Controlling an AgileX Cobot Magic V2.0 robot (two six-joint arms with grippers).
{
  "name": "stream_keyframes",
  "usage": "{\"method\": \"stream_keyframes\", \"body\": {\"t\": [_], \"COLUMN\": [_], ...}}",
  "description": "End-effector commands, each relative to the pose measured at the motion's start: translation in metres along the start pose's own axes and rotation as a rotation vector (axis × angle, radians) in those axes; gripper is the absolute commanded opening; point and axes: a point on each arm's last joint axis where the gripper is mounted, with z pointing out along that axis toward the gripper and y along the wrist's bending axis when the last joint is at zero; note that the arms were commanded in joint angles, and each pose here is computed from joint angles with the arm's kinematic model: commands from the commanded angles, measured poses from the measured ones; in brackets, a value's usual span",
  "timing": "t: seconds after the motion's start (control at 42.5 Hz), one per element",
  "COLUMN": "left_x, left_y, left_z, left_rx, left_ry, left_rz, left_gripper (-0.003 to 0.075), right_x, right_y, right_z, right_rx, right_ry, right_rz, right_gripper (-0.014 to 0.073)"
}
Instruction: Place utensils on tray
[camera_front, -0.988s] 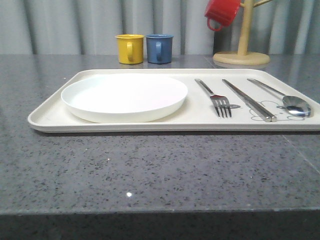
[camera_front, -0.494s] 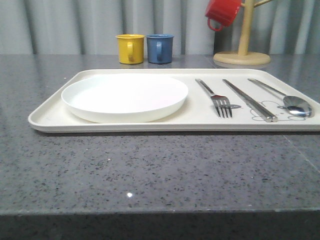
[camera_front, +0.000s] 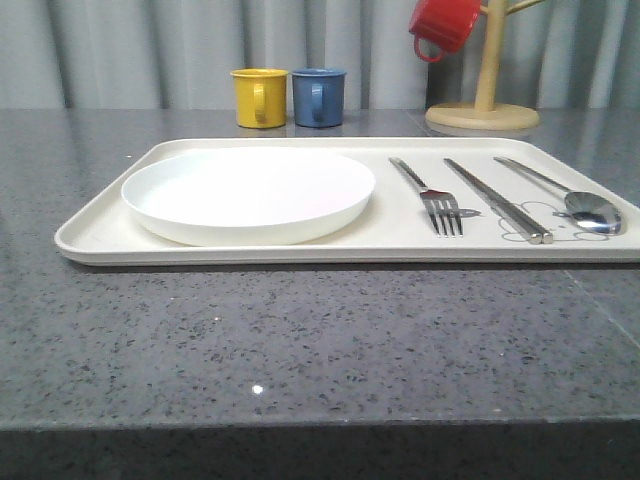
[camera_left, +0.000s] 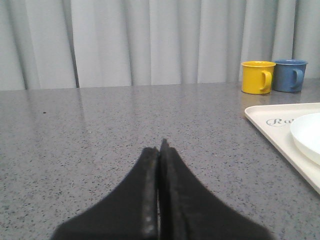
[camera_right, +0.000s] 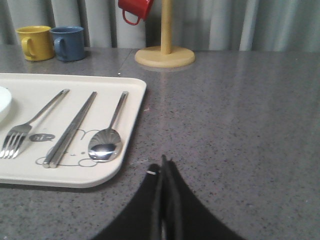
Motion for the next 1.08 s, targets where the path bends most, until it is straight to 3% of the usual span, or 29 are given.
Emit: {"method": "stream_keyframes", "body": {"t": [0.0, 1.059], "left_x": [-0.0034, -0.0034], "left_y": [0.0004, 0.0004], "left_z": [-0.0014, -0.0014], "left_rx": [-0.006, -0.006], "left_ry": [-0.086, -0.086], "left_rz": [-0.009, -0.009], "left_gripper": [-0.002, -0.002], "right_x": [-0.0027, 0.0053], "right_y": [-0.002, -0.003], "right_z": [-0.001, 0.0005], "right_rx": [0.029, 0.039], "right_ry": [-0.175, -0.193], "right_rz": [-0.017, -0.017], "right_gripper": [-0.0067, -0.0067]}}
